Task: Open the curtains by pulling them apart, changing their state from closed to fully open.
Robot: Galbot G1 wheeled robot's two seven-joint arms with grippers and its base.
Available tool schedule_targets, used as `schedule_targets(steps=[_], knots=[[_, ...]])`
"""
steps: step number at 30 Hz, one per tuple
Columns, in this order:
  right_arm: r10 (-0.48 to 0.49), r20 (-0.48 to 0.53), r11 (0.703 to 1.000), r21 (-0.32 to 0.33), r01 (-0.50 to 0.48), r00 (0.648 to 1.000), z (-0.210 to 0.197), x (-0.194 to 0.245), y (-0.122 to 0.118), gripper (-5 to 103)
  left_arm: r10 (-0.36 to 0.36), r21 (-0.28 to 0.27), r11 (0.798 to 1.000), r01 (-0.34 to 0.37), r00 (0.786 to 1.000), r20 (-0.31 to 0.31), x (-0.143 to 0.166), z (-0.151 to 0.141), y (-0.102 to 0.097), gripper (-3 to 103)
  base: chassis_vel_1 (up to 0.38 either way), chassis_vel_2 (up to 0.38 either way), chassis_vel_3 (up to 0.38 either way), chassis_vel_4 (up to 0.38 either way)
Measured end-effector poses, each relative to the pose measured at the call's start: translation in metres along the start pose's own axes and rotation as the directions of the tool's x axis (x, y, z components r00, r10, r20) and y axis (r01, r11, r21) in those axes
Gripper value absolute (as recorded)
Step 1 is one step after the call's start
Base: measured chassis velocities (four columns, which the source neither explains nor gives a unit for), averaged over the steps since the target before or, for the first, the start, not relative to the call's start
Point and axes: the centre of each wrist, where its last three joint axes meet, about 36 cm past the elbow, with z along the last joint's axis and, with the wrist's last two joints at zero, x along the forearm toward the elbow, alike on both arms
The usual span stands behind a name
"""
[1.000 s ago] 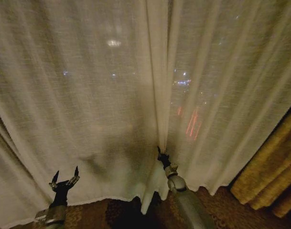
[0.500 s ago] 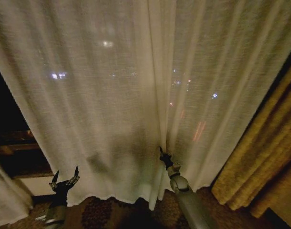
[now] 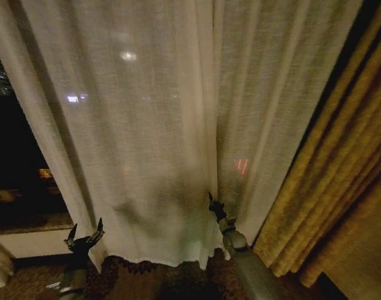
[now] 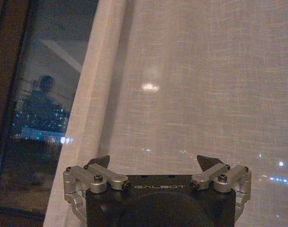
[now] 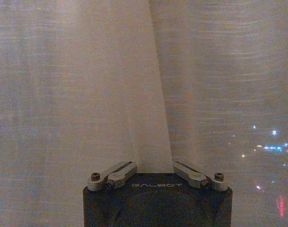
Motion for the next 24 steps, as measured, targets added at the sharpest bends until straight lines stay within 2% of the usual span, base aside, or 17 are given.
schedule_targets(steps=[14,18,24], knots=[[0.001,0.035,1.0,-0.004,-0.001,0.999,0.001,-0.0019,-0.0004,0,0.0,0.0,1.0,0.0,1.0,0.0,0.0001,0.0,0.0,100,-0.338,-0.34,0.344,0.342],[0.009,0.04,1.0,0.008,-0.01,0.999,0.0032,0.0016,-0.0035,0,0.0,0.0,1.0,0.0,1.0,0.0,0.0001,0.0001,-0.0001,100,-0.156,-0.179,0.177,0.145],[0.014,0.048,1.0,0.021,-0.015,0.999,0.0041,0.0029,-0.0007,0,0.0,0.0,1.0,0.0,1.0,0.0,0.0,0.0,0.0,100,-0.022,-0.021,0.017,0.015]])
